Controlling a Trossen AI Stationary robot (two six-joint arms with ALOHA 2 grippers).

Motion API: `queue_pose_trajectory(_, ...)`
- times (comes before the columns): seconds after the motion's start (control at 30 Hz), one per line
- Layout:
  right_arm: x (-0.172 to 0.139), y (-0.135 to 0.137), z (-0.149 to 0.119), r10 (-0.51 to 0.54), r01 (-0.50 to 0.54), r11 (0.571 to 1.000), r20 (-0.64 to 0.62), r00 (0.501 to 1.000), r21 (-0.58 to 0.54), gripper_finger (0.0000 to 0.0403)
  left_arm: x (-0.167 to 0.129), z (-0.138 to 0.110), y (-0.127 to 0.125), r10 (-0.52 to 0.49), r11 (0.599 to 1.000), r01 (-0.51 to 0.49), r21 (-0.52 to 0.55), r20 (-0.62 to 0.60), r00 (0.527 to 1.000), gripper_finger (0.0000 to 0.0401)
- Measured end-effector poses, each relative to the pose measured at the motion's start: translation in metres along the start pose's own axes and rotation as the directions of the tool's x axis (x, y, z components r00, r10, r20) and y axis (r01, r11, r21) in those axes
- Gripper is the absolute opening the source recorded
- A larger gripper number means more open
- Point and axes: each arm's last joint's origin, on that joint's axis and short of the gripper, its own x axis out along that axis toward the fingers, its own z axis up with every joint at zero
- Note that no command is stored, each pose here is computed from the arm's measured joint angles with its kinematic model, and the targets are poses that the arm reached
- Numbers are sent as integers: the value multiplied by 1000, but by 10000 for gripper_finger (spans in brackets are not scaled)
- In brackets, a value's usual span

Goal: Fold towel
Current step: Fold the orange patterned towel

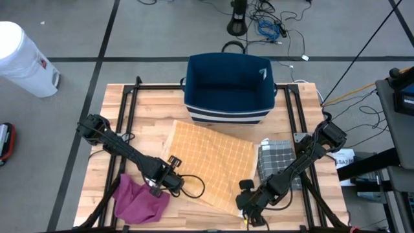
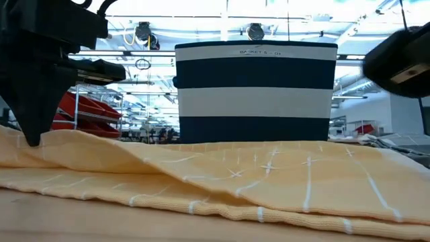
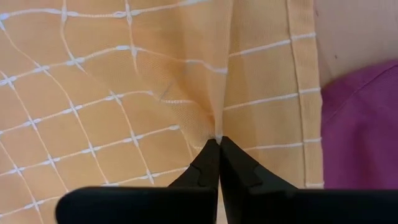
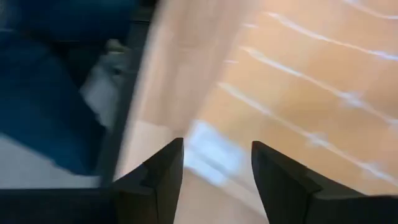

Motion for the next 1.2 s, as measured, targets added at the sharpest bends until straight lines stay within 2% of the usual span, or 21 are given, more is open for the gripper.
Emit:
queue_pose_trajectory(0.17, 0, -10, 0, -79, 79, 997, -8, 997, -6, 169, 0, 0, -1, -26, 1000, 26, 1, 3, 1000, 4)
queue_pose_trajectory(0.47, 0, -24, 1, -141, 142, 990, -46, 989, 15, 143, 0, 0, -4, -31, 999, 31, 9, 4, 999, 4)
queue_pose_trajectory(0.6, 4, -27, -5, -105, 108, 993, -73, 992, 38, 135, 0, 0, -4, -31, 999, 31, 9, 3, 999, 4)
queue_pose_trajectory(0.83, 4, -6, -1, 29, -29, 999, 26, 999, -15, 123, 0, 0, -3, -30, 1000, 30, 5, 5, 1000, 4)
queue_pose_trajectory(1.07, 4, 6, -7, 2, 3, 998, 68, 998, -68, 104, 0, 1, -3, -30, 1000, 30, 5, 7, 1000, 4)
queue_pose_trajectory(1.2, 15, 8, -7, 20, -13, 997, 86, 996, -74, 97, 0, 2, -2, -29, 1000, 29, 5, 16, 999, 4)
